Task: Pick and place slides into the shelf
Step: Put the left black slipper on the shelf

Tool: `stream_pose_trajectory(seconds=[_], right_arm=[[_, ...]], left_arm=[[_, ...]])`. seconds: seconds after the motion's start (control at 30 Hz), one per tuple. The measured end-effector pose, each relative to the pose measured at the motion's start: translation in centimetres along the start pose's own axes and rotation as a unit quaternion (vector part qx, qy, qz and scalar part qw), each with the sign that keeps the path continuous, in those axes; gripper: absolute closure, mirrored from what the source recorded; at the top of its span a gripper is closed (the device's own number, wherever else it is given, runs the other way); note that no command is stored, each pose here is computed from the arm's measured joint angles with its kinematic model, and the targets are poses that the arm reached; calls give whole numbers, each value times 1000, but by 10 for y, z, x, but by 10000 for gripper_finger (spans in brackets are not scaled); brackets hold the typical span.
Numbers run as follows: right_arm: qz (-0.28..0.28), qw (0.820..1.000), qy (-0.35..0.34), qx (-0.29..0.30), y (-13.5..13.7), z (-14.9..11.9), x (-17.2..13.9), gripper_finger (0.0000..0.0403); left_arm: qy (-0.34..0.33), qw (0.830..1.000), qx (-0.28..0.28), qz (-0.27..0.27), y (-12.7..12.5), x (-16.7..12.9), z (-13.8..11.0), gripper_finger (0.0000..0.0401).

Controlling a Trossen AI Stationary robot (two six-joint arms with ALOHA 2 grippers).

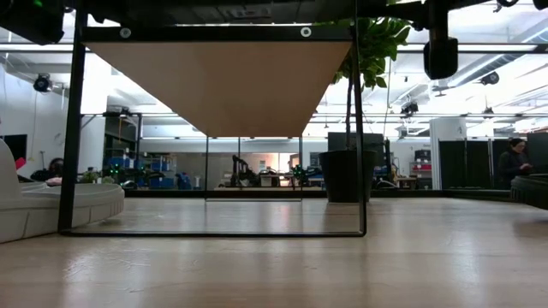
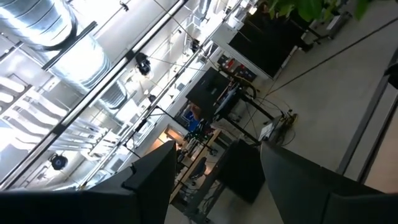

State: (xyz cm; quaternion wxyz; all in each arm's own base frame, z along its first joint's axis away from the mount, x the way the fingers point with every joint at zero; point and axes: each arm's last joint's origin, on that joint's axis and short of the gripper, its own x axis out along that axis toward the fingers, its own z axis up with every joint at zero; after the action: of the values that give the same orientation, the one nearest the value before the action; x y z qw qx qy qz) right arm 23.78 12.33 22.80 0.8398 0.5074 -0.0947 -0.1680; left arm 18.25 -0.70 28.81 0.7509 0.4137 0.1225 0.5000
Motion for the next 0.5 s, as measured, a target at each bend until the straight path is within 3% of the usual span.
stream_pose_trajectory(seconds=[0.5], right_arm=[[-29, 999, -7, 40, -9, -30, -4, 362]], left_arm=[[-19, 1000, -9, 1, 2, 0, 1, 182]])
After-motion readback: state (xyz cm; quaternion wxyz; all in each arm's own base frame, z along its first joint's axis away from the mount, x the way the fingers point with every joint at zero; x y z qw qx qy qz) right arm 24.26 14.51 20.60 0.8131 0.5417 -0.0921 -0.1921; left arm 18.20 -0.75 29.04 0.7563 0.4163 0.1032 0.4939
